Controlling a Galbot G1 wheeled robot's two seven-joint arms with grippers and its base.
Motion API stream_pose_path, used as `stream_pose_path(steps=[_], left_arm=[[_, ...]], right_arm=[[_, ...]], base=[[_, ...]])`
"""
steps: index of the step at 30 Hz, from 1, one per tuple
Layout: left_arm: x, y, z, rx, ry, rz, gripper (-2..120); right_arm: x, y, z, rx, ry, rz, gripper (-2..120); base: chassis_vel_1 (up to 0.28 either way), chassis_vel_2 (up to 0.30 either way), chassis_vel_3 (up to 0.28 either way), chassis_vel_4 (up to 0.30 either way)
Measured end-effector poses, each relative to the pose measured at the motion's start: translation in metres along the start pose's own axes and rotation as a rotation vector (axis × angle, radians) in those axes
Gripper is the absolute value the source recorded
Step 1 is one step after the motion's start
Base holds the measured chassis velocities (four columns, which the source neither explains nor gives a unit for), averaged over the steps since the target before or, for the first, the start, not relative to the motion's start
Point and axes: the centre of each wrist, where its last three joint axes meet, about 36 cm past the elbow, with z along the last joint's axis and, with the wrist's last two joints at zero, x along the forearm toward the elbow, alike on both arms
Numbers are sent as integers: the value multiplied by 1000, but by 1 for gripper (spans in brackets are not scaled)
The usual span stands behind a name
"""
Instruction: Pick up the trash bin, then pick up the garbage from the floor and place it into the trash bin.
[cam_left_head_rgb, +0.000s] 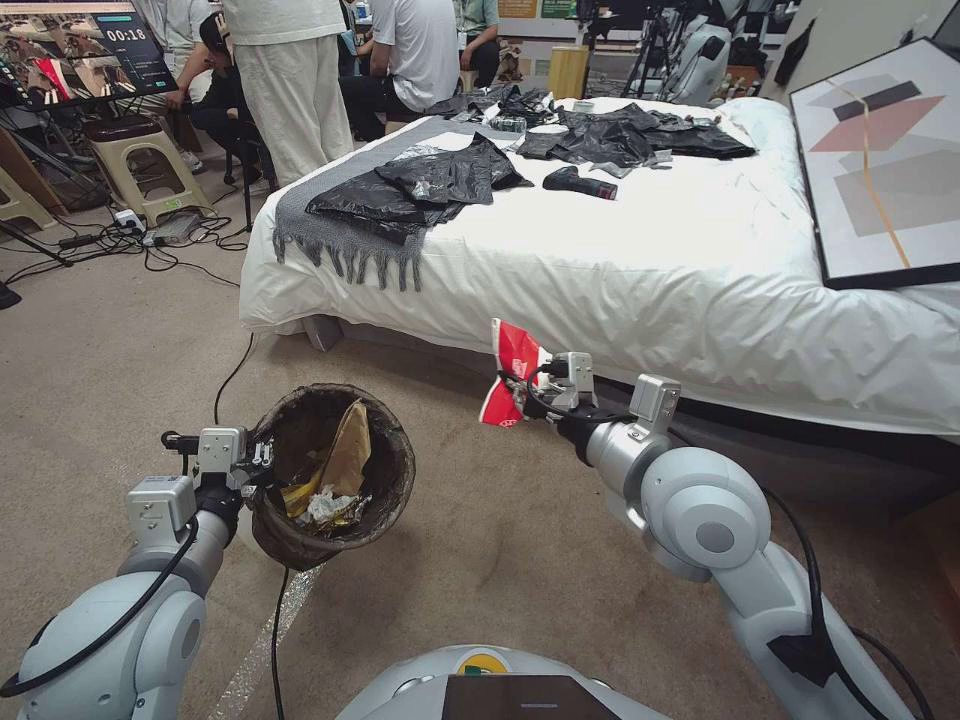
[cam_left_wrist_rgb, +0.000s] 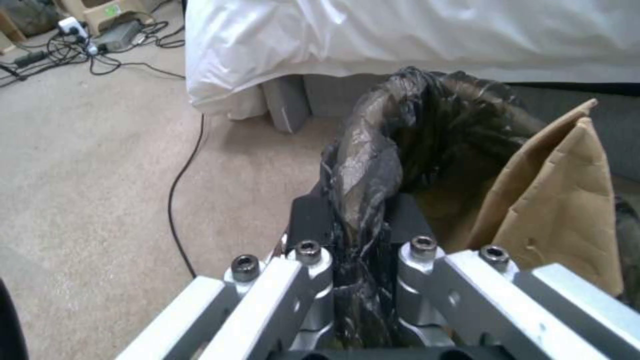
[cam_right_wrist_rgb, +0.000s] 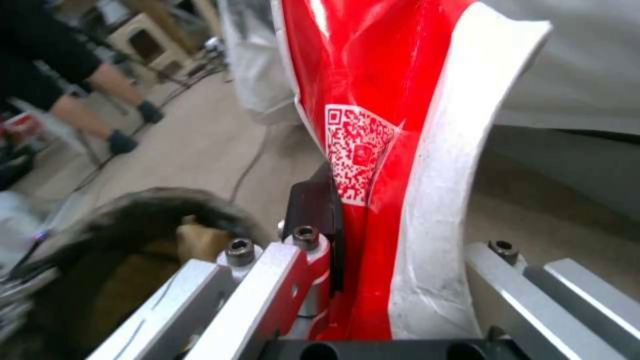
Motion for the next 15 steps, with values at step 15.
stream_pose_path(steps=[15], left_arm=[[-1, -3, 0, 9, -6, -6, 7]], right_arm=[[23, 57, -57, 142, 53, -414, 8]], base=[[0, 0, 0, 0]])
